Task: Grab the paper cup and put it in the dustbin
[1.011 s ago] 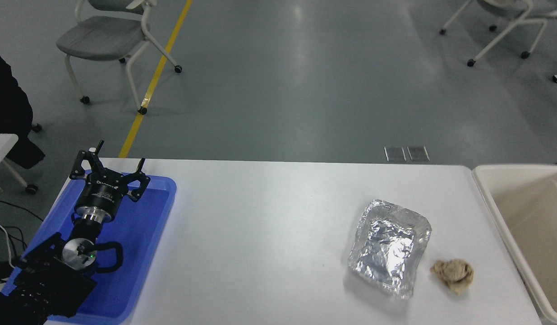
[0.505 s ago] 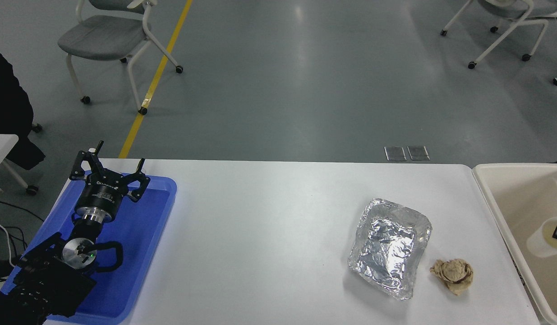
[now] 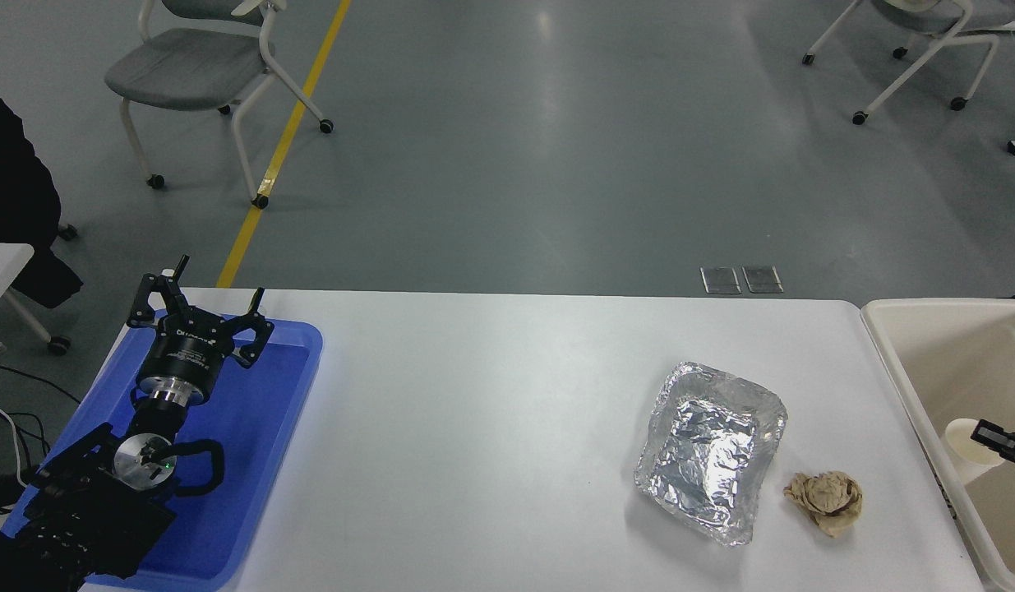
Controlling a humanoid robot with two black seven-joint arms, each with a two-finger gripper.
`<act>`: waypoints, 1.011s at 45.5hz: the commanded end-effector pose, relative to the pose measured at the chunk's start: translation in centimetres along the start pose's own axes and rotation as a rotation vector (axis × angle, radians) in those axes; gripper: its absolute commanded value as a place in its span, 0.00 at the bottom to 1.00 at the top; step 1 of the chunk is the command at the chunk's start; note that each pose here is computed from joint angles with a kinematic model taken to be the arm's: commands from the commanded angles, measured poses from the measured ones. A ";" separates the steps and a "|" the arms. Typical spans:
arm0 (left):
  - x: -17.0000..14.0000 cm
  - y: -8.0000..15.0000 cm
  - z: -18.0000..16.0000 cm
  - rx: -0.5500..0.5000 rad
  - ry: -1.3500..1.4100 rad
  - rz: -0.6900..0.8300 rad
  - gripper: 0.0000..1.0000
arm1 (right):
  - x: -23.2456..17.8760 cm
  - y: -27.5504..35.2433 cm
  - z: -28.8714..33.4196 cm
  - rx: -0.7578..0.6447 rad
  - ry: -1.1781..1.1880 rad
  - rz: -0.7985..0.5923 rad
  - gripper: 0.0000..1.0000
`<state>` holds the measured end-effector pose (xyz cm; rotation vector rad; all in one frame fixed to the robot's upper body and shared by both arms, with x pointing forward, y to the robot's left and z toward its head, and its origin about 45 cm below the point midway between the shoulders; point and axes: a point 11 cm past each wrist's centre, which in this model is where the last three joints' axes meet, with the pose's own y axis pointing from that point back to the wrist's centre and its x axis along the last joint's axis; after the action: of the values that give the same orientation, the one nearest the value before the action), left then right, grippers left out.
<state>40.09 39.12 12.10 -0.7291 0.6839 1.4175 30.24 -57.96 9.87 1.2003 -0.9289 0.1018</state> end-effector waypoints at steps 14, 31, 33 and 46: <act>-0.2 -0.1 -0.2 0.001 0.004 -0.005 1.00 | 13.9 8.8 -7.5 0.140 0.253 -0.017 1.00; -0.1 -0.1 -0.1 0.001 0.002 -0.003 1.00 | 15.8 20.5 -20.2 0.320 0.531 -0.219 1.00; -0.1 -0.1 0.0 0.000 0.001 -0.002 1.00 | 15.5 21.4 -21.5 0.332 0.564 -0.238 1.00; 0.0 0.0 -0.1 0.000 0.001 -0.001 1.00 | 10.9 27.4 -27.1 0.401 0.678 -0.463 1.00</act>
<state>40.18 38.97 12.15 -0.7311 0.6846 1.4143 40.81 -35.44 34.03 1.5224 -0.2279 0.3709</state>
